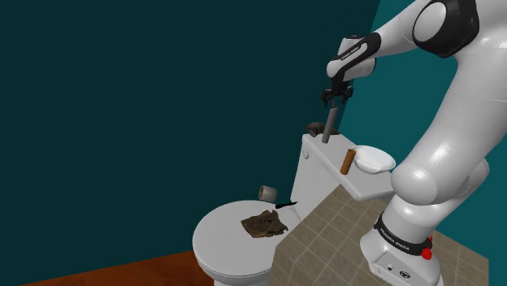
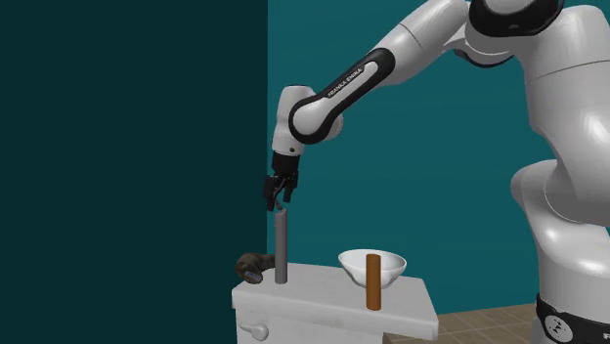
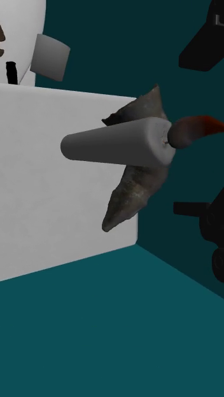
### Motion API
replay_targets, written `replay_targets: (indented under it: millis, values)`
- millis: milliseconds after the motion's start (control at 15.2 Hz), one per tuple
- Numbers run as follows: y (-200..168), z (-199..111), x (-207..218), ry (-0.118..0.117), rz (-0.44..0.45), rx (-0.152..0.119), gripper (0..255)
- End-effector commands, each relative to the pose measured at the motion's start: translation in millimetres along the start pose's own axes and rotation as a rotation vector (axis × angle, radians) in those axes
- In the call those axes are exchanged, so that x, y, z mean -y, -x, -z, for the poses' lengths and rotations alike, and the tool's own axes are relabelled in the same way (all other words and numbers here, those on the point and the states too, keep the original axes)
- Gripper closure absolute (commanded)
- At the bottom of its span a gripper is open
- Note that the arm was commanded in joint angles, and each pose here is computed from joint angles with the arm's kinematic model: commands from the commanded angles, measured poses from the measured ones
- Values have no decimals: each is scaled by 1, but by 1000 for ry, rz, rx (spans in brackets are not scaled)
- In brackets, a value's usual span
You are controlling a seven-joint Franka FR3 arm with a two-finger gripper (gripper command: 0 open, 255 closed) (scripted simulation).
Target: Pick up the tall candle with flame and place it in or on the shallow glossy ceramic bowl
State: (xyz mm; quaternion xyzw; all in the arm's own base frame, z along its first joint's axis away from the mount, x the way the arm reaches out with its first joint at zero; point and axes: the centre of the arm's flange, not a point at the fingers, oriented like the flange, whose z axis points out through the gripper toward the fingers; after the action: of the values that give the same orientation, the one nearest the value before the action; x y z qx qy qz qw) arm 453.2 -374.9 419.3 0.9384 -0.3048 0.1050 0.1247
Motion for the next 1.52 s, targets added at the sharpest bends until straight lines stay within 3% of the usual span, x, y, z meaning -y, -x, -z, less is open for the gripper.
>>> replay_targets:
  millis: [0, 594, 660, 1254, 1452]
  values:
    - [0, -11, 0, 0, 0, -1, 0]
    - [0, -19, 0, 0, 0, -1, 0]
    - [0, -19, 0, 0, 0, -1, 255]
    - [0, -19, 0, 0, 0, -1, 255]
    - [-4, -4, -3, 0, 0, -1, 255]
